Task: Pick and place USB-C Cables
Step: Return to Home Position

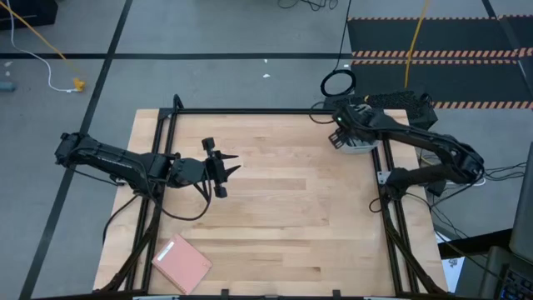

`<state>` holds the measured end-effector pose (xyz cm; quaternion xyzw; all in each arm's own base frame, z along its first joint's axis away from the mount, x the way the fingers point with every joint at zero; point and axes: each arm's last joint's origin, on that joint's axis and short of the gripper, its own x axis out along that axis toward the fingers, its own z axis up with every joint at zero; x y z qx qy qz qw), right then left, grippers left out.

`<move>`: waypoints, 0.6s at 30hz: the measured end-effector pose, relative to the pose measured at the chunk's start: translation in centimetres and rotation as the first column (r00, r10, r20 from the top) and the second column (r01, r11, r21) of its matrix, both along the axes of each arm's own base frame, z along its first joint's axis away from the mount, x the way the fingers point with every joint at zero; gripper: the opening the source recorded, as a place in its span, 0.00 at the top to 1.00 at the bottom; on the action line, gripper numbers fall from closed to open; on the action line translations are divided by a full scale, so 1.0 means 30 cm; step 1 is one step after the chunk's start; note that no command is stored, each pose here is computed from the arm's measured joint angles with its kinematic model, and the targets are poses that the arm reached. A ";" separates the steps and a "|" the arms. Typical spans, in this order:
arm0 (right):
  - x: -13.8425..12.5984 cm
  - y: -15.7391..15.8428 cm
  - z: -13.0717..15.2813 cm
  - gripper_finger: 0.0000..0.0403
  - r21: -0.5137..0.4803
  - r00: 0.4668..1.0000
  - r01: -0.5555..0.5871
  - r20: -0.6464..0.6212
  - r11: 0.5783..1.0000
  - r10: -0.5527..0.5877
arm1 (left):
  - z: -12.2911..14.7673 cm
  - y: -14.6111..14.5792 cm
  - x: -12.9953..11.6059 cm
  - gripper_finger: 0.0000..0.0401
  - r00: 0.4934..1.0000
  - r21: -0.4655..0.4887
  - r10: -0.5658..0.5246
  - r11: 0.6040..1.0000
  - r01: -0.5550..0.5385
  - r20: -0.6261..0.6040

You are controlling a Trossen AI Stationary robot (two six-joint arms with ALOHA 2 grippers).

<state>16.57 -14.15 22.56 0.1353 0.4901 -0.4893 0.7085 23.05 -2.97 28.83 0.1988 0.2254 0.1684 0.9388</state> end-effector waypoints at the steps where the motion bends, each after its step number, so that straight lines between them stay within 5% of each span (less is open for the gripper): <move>1: 0.000 0.009 0.007 0.50 0.002 1.000 -0.009 0.017 1.000 0.008 | 0.000 0.000 0.000 0.64 1.000 -0.001 0.001 1.000 -0.001 0.001; 9: 0.006 0.088 0.070 0.50 0.012 0.977 -0.143 0.161 0.990 0.139 | 0.001 0.000 0.000 0.64 1.000 -0.008 0.004 1.000 -0.004 0.007; 18: 0.019 0.184 0.155 0.54 -0.102 0.874 -0.367 0.303 0.925 0.380 | 0.016 0.000 0.005 0.64 0.999 0.002 -0.003 1.000 0.003 0.047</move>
